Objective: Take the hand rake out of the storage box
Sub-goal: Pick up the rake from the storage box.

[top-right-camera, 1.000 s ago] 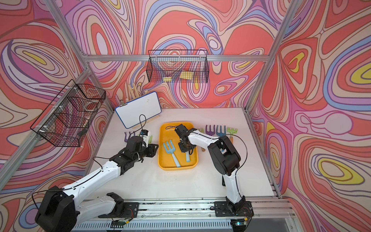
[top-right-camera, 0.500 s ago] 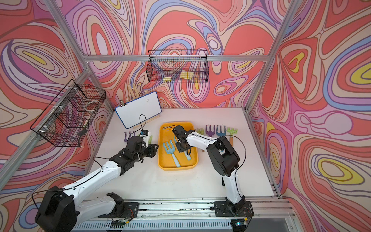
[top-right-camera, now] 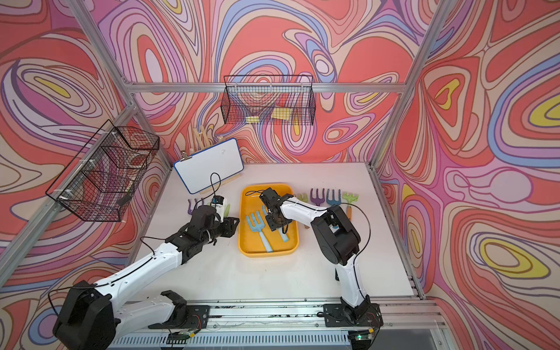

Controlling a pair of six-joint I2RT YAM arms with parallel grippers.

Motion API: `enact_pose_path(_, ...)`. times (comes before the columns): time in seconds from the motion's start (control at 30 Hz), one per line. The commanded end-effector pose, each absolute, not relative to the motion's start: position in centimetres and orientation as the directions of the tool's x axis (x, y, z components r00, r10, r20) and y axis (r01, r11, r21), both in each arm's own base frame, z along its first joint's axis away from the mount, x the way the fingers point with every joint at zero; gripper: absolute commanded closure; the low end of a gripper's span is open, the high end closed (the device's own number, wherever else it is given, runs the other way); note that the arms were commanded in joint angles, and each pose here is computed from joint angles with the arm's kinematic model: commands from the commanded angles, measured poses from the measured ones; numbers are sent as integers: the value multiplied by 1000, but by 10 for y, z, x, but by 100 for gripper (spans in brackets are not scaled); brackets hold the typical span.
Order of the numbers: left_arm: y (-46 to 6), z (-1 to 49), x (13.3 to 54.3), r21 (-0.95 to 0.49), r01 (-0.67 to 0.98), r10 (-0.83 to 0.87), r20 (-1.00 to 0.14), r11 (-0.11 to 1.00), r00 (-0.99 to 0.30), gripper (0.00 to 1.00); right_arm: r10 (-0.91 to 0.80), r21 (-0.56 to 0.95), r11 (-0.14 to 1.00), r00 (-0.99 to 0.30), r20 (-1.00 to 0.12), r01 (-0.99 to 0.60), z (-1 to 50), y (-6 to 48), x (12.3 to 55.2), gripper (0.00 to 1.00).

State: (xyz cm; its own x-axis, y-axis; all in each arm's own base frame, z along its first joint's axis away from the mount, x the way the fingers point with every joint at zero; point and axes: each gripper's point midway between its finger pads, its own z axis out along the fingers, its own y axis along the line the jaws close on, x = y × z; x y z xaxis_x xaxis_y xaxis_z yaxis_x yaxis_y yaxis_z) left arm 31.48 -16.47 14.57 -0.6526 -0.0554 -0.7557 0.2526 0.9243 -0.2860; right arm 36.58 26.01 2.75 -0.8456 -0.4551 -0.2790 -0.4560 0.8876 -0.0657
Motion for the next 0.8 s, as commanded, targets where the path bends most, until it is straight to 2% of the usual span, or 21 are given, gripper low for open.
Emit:
enact_pose_path(0.0,-168,154,315,-290,265,-55,-763,920,-644,52,-466,-72,885,-865,-186,-461,16,251,348,44)
enact_pose_path(0.13,-168,154,316,-289,264,-54,-762,920,-645,52,-468,-74,883,-868,-164,-463,13,249,345,49)
enact_pose_path(0.37,-169,154,316,-291,266,-55,-762,919,-645,52,-469,-73,883,-871,-146,-464,6,250,345,67)
enact_pose_path(0.47,-169,154,315,-293,267,-55,-762,918,-645,52,-468,-70,883,-867,-169,-463,11,252,347,73)
enact_pose_path(0.77,-170,154,315,-293,268,-55,-762,918,-645,52,-446,-45,890,-845,-294,-454,45,257,355,81)
